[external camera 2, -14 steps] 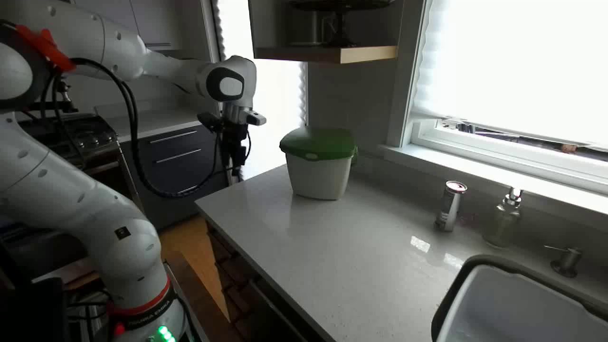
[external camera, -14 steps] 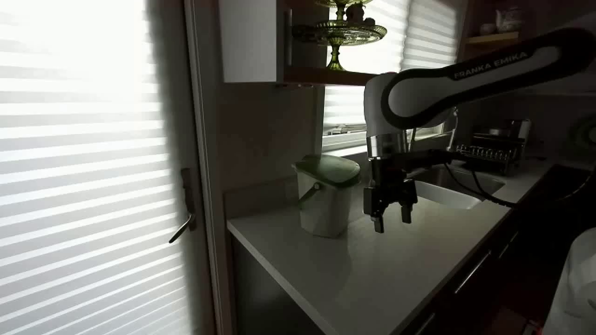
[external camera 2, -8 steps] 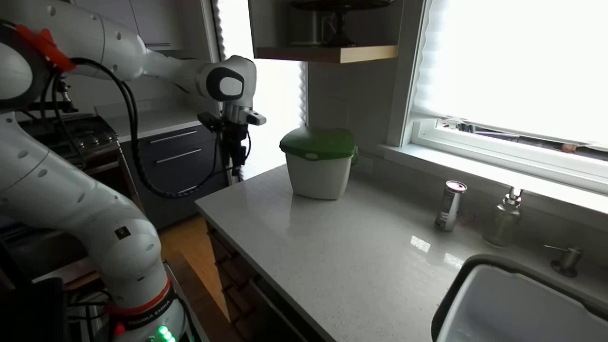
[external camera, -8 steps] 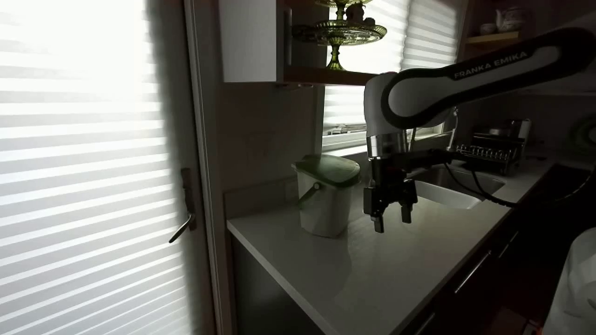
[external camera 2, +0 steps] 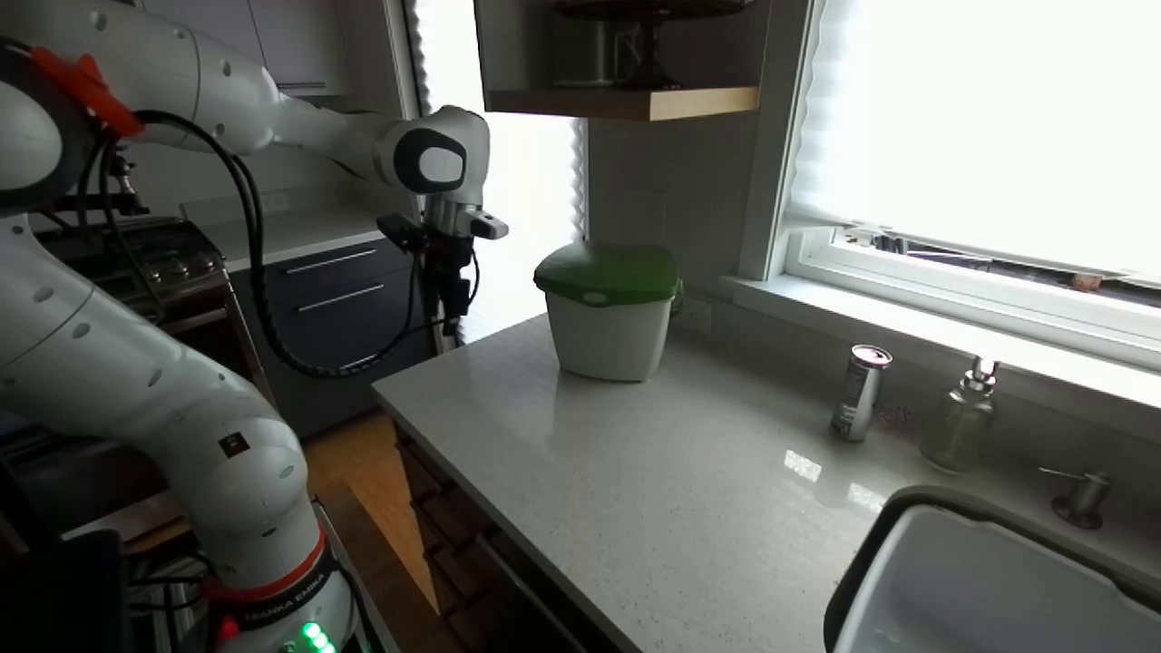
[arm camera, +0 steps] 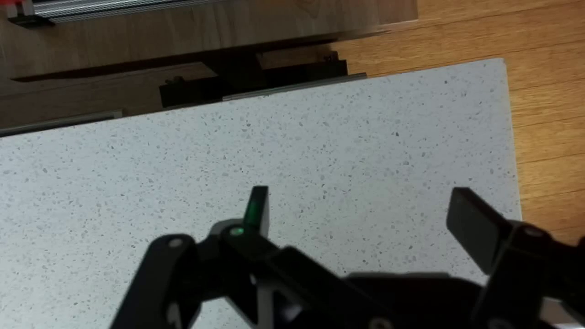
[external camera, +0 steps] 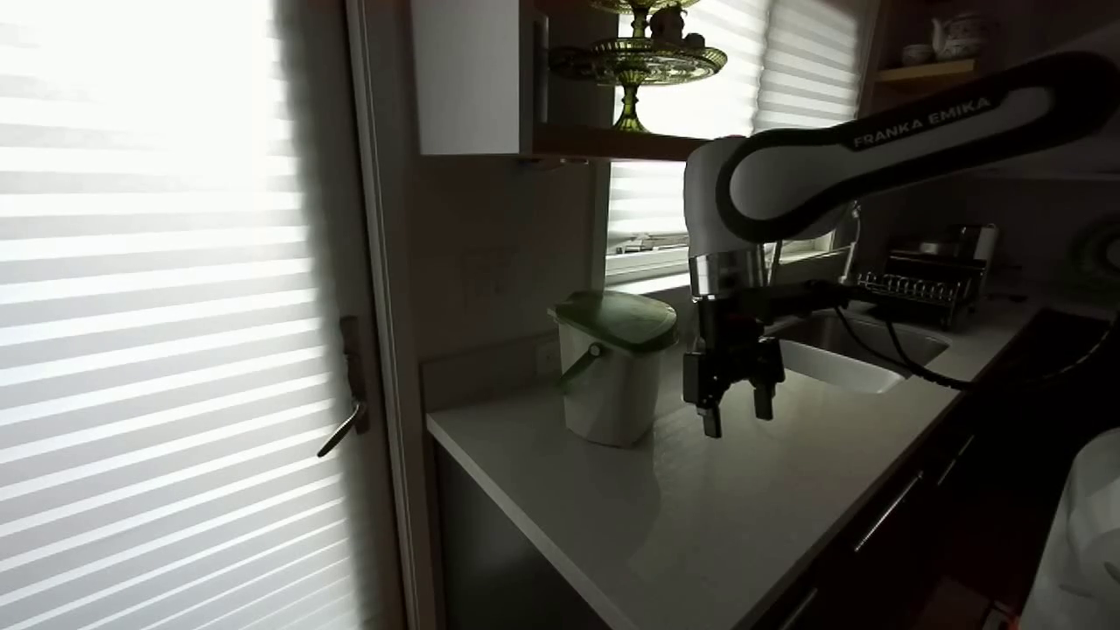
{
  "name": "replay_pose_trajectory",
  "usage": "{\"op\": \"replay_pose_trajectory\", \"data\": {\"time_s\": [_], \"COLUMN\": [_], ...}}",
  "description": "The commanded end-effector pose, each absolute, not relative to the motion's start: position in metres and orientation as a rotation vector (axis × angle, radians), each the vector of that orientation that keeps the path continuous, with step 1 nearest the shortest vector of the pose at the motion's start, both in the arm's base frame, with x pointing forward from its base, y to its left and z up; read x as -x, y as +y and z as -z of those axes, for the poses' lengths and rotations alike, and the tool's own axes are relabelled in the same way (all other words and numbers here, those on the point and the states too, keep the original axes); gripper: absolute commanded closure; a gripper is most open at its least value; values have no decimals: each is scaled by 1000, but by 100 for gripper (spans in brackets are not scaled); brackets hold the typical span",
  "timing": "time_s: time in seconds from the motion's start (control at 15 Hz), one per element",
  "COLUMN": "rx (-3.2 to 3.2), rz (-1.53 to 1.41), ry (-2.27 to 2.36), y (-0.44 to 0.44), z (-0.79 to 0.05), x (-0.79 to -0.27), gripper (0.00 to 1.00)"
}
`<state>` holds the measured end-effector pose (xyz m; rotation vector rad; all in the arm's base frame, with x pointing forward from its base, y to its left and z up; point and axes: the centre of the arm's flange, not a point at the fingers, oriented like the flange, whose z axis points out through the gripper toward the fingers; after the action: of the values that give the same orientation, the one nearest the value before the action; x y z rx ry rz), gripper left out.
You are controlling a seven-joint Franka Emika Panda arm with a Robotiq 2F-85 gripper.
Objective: Place the can and the wrapper in front of the bin
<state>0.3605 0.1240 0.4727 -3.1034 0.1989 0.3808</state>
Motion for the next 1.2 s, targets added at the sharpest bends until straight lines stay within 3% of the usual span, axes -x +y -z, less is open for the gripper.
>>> {"op": "replay_pose_trajectory", "data": {"time_s": [0.0, 0.2, 0.8, 1.13], "rx": [3077, 3054, 3120, 3140], "rz": [-286, -99, -60, 58], "ry": [290, 469, 918, 811], "y": [109, 60, -122, -209], "z": [-483, -511, -576, -572], "x": [-373, -392, -390, -401], "gripper": [0, 0, 0, 0]}}
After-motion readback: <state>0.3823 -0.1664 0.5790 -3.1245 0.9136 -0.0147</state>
